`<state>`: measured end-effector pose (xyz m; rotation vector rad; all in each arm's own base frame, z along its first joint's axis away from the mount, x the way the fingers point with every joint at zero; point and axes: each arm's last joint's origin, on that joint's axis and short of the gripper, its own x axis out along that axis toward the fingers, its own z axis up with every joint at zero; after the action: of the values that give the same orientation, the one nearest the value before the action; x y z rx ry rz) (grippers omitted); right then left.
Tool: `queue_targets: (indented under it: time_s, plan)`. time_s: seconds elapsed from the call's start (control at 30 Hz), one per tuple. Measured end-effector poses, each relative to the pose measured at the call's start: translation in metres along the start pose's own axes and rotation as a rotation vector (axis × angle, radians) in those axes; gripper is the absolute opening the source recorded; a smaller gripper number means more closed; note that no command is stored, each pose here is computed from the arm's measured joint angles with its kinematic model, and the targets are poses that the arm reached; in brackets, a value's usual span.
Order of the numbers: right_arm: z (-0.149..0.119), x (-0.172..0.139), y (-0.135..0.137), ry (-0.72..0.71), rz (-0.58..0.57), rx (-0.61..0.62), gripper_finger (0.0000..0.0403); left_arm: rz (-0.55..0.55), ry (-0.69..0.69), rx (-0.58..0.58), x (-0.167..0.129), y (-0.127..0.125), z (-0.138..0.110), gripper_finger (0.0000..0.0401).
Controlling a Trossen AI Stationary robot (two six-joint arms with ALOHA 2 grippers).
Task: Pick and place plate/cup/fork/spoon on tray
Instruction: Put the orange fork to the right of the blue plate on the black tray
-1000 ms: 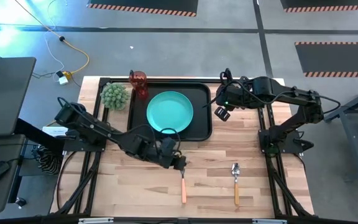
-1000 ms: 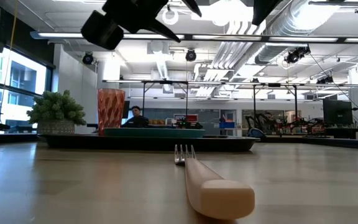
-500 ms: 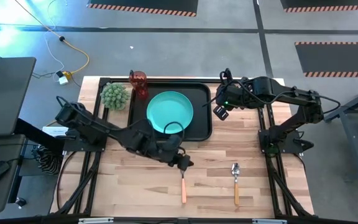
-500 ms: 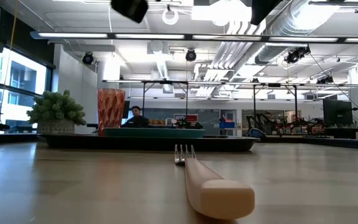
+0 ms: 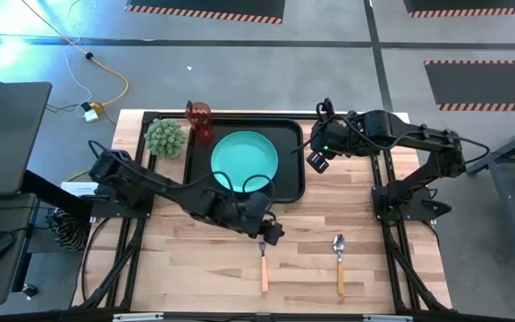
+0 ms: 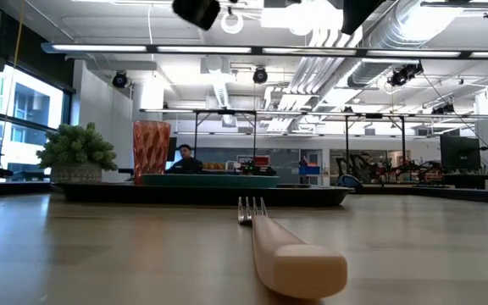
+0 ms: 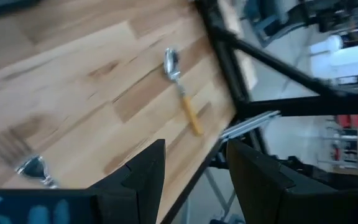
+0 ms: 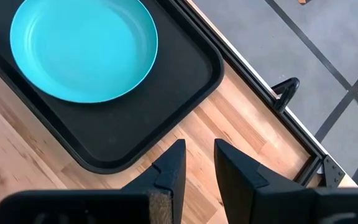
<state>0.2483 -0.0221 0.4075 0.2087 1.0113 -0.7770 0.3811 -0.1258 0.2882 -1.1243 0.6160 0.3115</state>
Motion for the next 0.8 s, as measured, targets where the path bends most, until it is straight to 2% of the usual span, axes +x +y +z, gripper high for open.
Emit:
queue_targets:
  time_s: [0.27, 0.57, 0.73, 0.8]
  plan:
    - [0.000, 0.000, 0.000, -0.001, 0.001, 0.001, 0.0076, 0.085, 0.037, -0.039, 0.029, 0.014, -0.022, 0.0161]
    - [0.000, 0.000, 0.000, -0.003, 0.002, 0.002, 0.0076, 0.146, 0.060, -0.100, 0.034, 0.020, -0.045, 0.0161]
    - [0.001, 0.000, 0.000, -0.005, 0.004, 0.007, 0.0076, 0.227, 0.076, -0.114, 0.039, 0.030, -0.059, 0.0161]
    - [0.001, 0.000, 0.000, -0.006, 0.005, 0.027, 0.0076, 0.217, 0.082, -0.132, 0.044, 0.029, -0.064, 0.0161]
